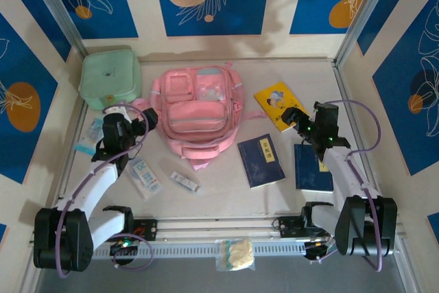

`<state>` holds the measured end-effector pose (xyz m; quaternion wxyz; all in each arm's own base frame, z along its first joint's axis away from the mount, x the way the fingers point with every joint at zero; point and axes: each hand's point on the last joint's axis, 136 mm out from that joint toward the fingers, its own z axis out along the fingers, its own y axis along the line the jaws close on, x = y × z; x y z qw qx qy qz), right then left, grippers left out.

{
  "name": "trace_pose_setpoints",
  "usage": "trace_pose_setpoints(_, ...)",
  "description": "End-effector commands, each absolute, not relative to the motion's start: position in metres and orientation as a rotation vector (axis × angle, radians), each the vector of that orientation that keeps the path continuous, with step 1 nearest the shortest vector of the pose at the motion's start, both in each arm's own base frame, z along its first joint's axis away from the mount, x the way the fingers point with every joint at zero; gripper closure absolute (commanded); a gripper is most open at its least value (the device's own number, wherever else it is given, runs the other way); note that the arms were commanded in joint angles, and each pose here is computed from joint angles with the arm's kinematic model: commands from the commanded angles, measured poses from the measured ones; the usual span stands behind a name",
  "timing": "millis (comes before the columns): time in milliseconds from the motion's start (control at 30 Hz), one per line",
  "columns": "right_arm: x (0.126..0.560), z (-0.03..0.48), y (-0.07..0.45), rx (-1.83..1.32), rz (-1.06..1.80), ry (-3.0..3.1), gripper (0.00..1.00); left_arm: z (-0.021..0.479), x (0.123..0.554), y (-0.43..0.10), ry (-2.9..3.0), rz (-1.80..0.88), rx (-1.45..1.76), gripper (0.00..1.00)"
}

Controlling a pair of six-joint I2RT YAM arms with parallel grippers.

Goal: Pack the student bag
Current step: Rotate the student bag at the top-center of the table.

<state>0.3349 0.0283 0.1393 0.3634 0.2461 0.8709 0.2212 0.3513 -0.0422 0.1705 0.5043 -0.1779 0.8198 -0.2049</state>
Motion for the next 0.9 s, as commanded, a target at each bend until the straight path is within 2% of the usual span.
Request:
trace_pose_setpoints(0, 0.322, 0.138, 0.056, 0.649, 0.683, 2.351, 0.01, 0.186, 0.341, -0.06, 1.985, -0.65, -0.473, 0.01)
trace_pose_setpoints(367, 0.324, 0.134, 0.16, 0.464, 0.78, 2.58, 0.0, 0.173, 0.31, -0.109, 2.183, -0.698, -0.47, 0.01)
trace_pose_setpoints(600, 0.353, 0.109, 0.218, 0.389, 0.779, 2.676, 0.13, 0.141, 0.287, -0.128, 2.308, -0.664, -0.522, 0.01)
trace_pose_setpoints(867, 0.377, 0.067, 0.243, 0.402, 0.723, 2.781, 0.24, 0.106, 0.288, -0.152, 2.388, -0.714, -0.532, 0.01)
